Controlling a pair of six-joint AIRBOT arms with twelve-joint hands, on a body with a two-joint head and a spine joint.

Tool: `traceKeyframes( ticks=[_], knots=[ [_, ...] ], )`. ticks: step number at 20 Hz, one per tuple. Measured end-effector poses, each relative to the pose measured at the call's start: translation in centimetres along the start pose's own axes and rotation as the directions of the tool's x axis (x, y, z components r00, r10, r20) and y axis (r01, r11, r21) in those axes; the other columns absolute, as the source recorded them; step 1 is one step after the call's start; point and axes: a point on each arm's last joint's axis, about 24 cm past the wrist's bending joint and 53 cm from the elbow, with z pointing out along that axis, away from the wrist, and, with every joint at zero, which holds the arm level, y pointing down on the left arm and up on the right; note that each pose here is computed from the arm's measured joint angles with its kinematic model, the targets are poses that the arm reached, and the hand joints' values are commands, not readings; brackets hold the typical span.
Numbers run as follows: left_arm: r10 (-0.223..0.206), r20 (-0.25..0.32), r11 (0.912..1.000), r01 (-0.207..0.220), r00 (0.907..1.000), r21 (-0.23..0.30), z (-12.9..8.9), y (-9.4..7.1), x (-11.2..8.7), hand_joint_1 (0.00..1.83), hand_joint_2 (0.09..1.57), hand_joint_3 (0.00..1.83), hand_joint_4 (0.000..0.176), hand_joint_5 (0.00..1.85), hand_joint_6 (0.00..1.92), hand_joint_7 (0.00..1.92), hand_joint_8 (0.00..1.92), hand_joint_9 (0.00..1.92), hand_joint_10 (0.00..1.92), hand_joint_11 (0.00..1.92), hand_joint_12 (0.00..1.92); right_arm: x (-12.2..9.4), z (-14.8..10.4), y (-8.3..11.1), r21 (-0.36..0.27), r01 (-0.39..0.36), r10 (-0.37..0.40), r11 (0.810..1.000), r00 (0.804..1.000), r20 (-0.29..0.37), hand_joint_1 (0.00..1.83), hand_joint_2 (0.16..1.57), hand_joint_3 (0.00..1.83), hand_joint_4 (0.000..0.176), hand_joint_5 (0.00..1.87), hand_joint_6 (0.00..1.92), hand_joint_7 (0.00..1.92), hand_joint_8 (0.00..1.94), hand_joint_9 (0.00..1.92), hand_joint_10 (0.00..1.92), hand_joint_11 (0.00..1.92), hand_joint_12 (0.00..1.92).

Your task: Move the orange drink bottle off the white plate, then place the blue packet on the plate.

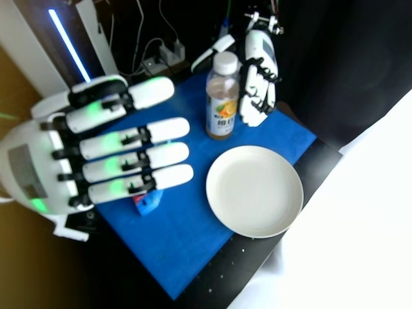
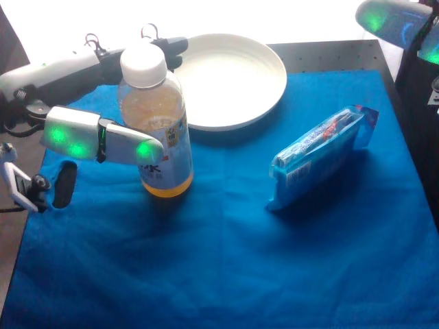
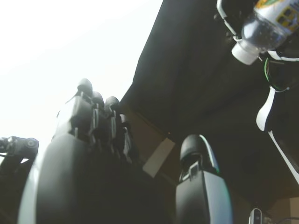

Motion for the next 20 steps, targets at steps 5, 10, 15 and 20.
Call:
traceKeyframes(
  ticks=[5,10,15,20],
  knots=[
    [0.043,0.034,0.9984,-0.042,0.9985,-0.038,-1.6,0.4,-1.8,0.46,0.72,0.00,0.066,0.00,0.00,0.00,0.00,0.05,0.00,0.00,0.42,0.8,0.2,-1.5,0.065,0.024,-0.019,0.998,0.997,-0.069,0.67,0.84,0.00,0.138,0.00,0.00,0.09,0.01,0.02,0.01,0.06,0.14],
    [0.096,0.093,0.9911,-0.087,0.9910,-0.101,-2.3,1.6,-3.7,0.52,0.76,0.01,0.022,0.00,0.00,0.00,0.00,0.00,0.00,0.00,0.05,0.8,2.5,-2.6,0.149,0.113,-0.086,0.982,0.981,-0.175,0.58,0.72,0.00,0.156,0.03,0.00,0.13,0.00,0.01,0.00,0.02,0.14],
    [0.092,0.181,0.9857,-0.064,0.9791,-0.156,-3.4,3.0,-6.5,0.59,0.73,0.00,0.081,0.00,0.00,0.00,0.00,0.00,0.00,0.00,0.00,1.5,2.7,-5.7,0.277,0.190,-0.099,0.942,0.946,-0.310,0.63,0.75,0.00,0.061,0.03,0.00,0.10,0.00,0.10,0.00,0.00,0.55],
    [0.075,0.229,0.9843,-0.035,0.9705,-0.173,-4.1,3.8,-7.8,0.61,0.73,0.00,0.149,0.00,0.00,0.00,0.00,0.00,0.00,0.00,0.00,3.8,2.4,-6.9,0.313,0.306,-0.133,0.899,0.872,-0.471,0.69,0.68,0.00,0.079,0.11,0.01,0.16,0.00,0.13,0.01,0.00,0.35]
  ],
)
